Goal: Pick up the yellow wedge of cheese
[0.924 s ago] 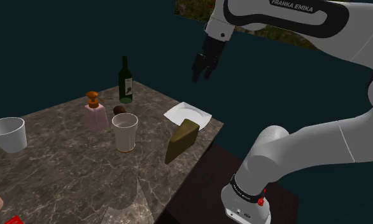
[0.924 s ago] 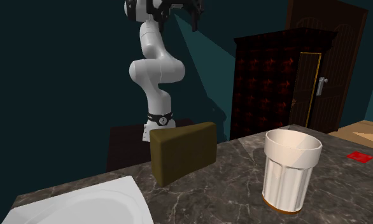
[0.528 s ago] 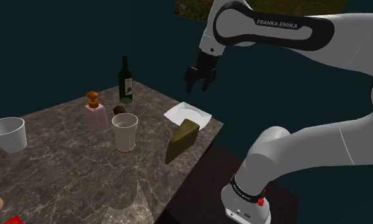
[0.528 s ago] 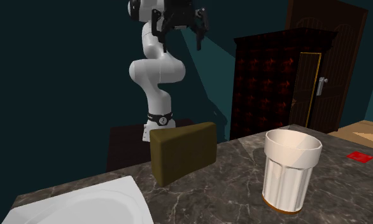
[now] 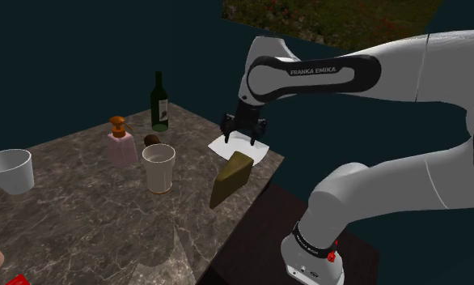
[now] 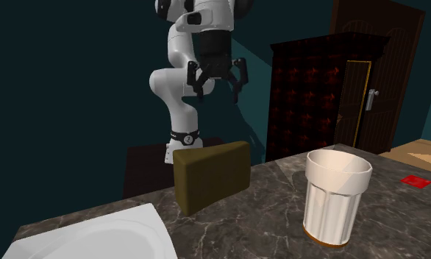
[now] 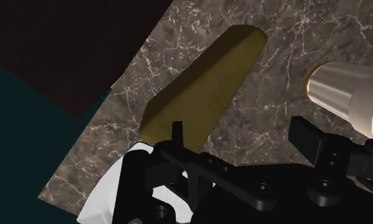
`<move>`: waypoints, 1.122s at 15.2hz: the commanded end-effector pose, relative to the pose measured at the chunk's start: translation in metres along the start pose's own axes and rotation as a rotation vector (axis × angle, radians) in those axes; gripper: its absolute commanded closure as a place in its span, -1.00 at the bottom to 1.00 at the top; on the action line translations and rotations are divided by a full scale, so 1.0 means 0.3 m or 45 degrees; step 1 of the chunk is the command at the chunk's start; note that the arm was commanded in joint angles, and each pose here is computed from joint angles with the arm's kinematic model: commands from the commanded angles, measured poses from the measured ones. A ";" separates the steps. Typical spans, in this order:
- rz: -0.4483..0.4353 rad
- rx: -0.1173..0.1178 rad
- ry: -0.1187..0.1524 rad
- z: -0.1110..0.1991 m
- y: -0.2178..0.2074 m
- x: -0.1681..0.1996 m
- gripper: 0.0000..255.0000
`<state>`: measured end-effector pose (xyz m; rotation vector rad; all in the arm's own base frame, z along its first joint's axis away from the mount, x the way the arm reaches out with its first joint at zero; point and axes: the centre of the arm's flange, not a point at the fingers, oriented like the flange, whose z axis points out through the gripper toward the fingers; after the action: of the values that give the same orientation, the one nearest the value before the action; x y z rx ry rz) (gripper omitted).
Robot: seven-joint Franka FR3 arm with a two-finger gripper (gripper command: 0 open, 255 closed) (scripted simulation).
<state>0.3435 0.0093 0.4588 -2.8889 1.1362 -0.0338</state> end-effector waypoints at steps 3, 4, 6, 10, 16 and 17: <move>0.344 -0.028 -0.013 0.182 -0.019 -0.001 -1.00; 0.427 -0.035 -0.017 0.226 -0.024 -0.001 -1.00; 0.592 -0.050 -0.025 0.313 -0.035 0.000 -1.00; 0.682 -0.057 -0.029 0.397 -0.039 0.000 -1.00; 0.682 -0.057 -0.029 0.495 -0.034 0.000 -1.00; 0.682 -0.057 -0.029 0.495 -0.034 0.000 -1.00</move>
<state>0.3554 0.0207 0.3127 -2.5087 1.8773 0.0415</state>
